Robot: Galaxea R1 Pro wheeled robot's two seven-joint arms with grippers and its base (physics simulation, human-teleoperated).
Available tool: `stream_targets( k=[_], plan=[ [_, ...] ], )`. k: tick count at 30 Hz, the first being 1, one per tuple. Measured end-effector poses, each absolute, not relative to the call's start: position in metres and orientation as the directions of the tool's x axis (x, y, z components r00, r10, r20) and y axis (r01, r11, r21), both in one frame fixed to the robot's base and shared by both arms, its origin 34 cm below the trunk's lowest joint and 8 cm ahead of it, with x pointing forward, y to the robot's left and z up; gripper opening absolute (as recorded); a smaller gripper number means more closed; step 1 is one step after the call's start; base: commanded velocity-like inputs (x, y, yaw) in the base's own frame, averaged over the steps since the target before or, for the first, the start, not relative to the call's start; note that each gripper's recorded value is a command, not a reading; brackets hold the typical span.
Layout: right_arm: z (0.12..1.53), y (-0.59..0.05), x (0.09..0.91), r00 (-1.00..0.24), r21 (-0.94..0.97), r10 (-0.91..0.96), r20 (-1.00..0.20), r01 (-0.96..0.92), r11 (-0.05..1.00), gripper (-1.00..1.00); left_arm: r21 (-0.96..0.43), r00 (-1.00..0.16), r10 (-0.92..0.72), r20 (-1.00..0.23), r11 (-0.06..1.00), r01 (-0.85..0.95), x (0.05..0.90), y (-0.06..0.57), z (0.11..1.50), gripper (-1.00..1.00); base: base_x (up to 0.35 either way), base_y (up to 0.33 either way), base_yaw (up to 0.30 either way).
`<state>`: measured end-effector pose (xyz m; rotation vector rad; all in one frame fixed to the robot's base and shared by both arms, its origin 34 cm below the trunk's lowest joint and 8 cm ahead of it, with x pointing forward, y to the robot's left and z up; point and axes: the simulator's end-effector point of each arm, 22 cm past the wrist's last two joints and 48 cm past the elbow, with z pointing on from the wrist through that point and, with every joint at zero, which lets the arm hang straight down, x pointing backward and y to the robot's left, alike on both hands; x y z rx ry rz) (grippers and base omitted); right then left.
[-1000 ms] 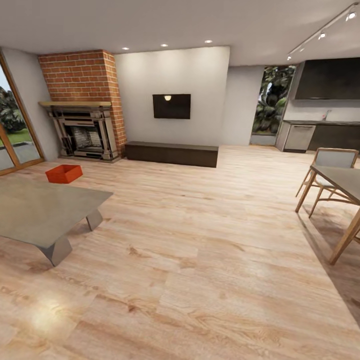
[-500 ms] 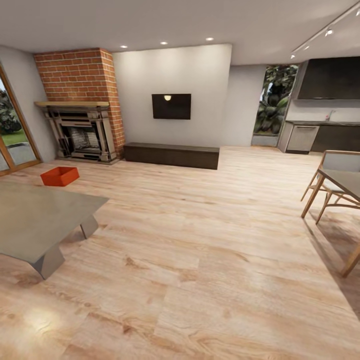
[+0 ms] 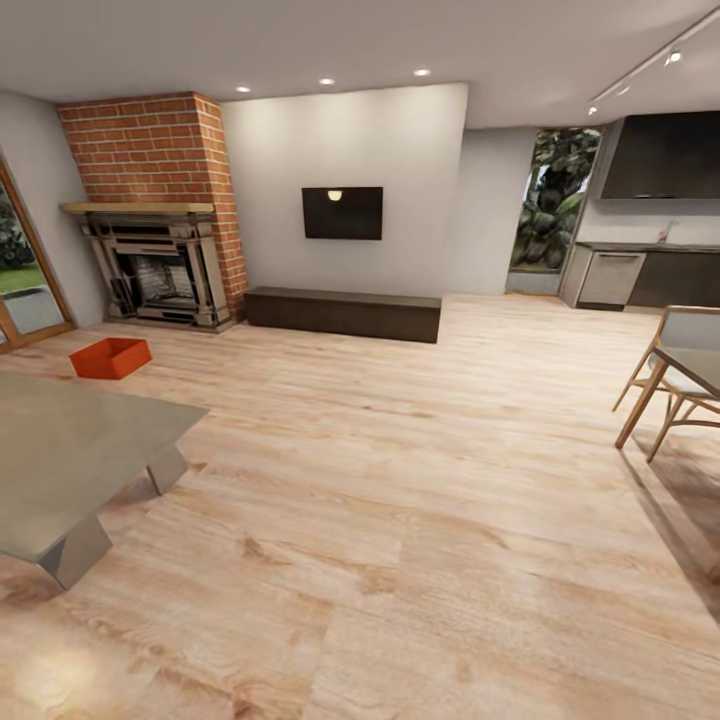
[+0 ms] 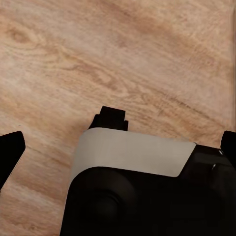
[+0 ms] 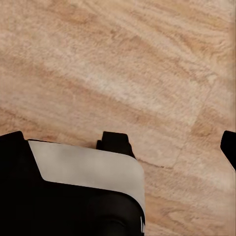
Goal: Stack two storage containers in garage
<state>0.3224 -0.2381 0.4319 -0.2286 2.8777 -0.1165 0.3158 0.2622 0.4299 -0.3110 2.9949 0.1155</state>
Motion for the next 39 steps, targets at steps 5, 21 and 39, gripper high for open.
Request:
stream_targets(
  k=[5,21,39],
  plan=[
    [0.4319,-0.2381,0.3223,-0.956,-0.099,-0.165,-0.242,-0.145,0.985,1.00,0.063,-0.971,-0.199,-0.135,0.976,-0.209,0.3158,0.2622,0.4299,1.00,0.322,0.000,0.000],
    [0.4319,-0.2378,0.3224,-0.956,-0.098,-0.164,-0.243,-0.144,0.985,1.00,0.062,-0.971,-0.198,-0.135,0.976,-0.208,0.3159,0.2621,0.4299,1.00,0.322,0.000,0.000],
    [0.4319,-0.2377,0.3223,-0.956,-0.098,-0.164,-0.242,-0.144,0.985,1.00,0.063,-0.971,-0.198,-0.135,0.976,-0.208,0.3156,0.2622,0.4299,1.00,0.322,0.000,0.000]
  ],
)
